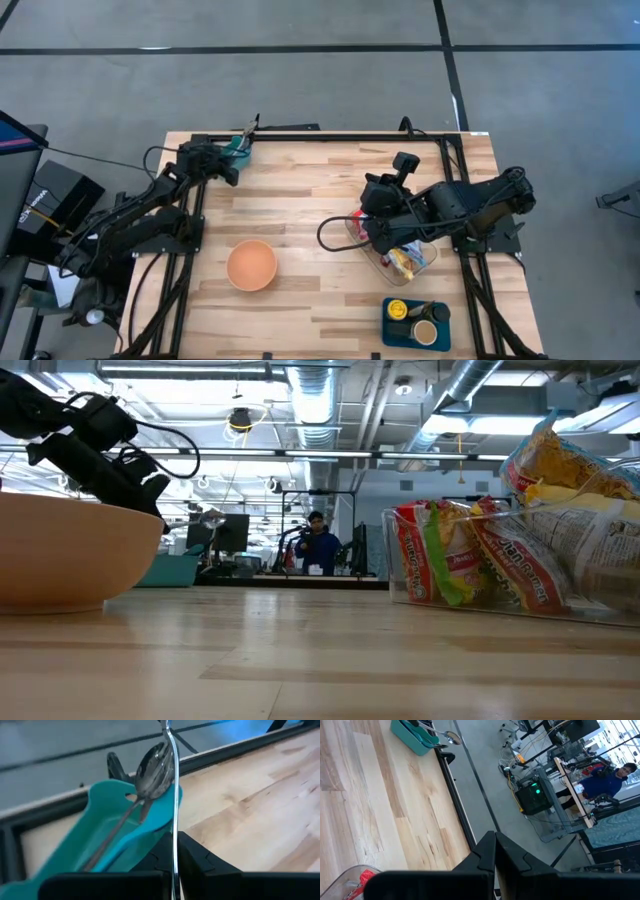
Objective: Pick & Place Food Item
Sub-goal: Put the silver spoon into the green bin
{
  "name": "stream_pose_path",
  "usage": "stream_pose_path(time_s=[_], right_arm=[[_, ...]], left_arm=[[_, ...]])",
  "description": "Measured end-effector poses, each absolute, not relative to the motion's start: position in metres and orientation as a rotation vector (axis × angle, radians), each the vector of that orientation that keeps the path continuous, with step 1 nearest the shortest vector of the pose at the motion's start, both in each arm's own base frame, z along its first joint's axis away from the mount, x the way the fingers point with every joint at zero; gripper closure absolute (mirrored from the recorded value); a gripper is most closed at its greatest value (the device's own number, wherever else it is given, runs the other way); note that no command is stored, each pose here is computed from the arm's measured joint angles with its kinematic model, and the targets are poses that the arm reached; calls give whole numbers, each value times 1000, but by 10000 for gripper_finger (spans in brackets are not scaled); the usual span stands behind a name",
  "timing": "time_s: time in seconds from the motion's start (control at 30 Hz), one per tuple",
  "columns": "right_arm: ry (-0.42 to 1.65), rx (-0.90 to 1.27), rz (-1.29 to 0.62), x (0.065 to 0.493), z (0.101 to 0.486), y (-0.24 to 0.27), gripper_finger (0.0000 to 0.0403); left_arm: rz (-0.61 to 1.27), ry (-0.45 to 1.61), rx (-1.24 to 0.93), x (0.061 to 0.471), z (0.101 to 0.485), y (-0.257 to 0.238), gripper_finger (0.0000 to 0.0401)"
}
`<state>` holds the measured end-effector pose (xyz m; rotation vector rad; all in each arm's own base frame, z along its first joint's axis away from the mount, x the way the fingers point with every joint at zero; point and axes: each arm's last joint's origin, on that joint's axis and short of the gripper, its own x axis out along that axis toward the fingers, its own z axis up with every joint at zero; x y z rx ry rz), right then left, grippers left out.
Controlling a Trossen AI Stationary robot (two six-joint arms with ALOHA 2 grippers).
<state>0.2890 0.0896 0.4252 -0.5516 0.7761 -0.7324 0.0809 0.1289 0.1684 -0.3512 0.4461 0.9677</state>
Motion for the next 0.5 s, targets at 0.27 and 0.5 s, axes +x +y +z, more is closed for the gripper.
stream_pose_path(time_s=[0.27, 0.5], right_arm=[[776, -551, -733, 289, 425, 90, 403], [781, -546, -725, 289, 425, 90, 403]], left_arm=[[993, 244, -659, 81, 174, 126, 398], [1029, 103, -877, 76, 178, 118, 399]])
